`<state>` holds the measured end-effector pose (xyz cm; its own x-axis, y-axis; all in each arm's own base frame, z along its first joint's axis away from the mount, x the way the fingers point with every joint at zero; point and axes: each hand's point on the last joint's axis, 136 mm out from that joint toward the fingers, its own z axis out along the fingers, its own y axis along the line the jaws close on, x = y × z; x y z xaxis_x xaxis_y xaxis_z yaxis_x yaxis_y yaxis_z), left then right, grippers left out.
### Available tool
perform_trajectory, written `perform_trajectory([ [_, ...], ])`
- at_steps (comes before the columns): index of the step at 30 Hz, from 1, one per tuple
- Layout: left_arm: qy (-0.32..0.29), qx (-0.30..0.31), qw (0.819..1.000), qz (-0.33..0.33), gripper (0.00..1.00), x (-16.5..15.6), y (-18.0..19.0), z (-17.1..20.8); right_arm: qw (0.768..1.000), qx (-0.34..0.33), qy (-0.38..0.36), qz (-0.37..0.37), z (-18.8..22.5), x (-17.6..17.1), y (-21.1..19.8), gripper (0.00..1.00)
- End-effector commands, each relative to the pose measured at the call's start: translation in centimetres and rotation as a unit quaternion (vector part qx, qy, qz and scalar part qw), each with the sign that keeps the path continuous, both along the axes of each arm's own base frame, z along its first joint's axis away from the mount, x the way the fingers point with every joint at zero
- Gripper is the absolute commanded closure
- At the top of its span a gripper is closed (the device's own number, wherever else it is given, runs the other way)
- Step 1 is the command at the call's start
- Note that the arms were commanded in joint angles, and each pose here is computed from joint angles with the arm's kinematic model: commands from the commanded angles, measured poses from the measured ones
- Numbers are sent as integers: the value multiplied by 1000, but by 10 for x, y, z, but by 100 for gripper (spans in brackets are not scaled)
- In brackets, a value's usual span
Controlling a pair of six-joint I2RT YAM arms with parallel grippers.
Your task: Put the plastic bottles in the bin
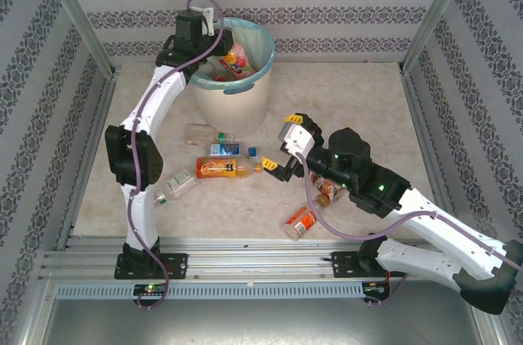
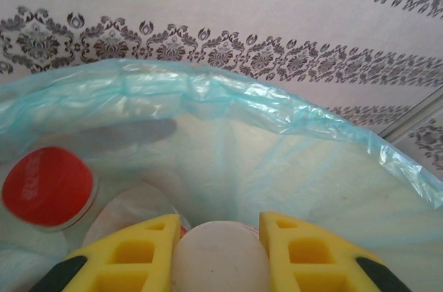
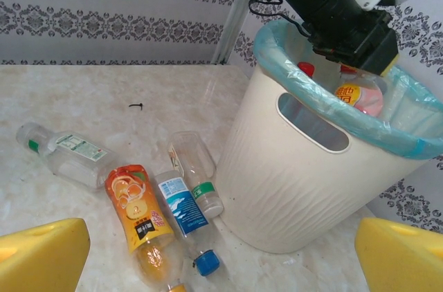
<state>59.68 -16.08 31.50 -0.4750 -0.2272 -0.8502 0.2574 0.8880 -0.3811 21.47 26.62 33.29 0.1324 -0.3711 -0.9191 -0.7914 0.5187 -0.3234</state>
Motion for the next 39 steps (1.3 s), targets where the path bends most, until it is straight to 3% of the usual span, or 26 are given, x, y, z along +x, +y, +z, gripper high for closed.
perform_trajectory([
  [1, 67, -57, 996, 33, 100, 3, 37, -35, 1000, 7, -12, 2, 15, -3, 2, 2],
  [7, 12, -100, 995, 20, 100, -5, 34, 28, 1000, 7, -14, 0, 15, -3, 1, 2],
  [11, -4, -100, 995, 16, 100, -10, 34, 46, 1000, 5, -14, 0, 13, -3, 2, 2],
  [15, 10, -88, 996, -7, 100, -16, 14, 33, 1000, 4, -13, 1, 12, -2, 3, 2],
  [22, 50, 35, 998, -34, 100, -22, -20, -31, 1000, 2, -12, 4, 13, -3, 6, 2],
  [26, 65, 81, 994, -25, 78, -17, -16, -50, 1000, 0, -8, 3, 11, -4, 5, 2],
  [28, 60, 84, 995, -17, 53, -16, -14, -44, 1000, 0, -6, 3, 10, -5, 6, 2],
  [31, 40, 79, 996, -13, 31, -17, -13, -21, 1000, 2, -6, 3, 11, -6, 6, 2],
  [35, -7, 72, 997, 7, 16, -25, -5, 26, 1000, 1, -7, 5, 13, -6, 8, 2],
  [39, -63, 82, 993, 51, 12, -40, 17, 70, 1000, -3, -8, 6, 11, -6, 10, 2],
])
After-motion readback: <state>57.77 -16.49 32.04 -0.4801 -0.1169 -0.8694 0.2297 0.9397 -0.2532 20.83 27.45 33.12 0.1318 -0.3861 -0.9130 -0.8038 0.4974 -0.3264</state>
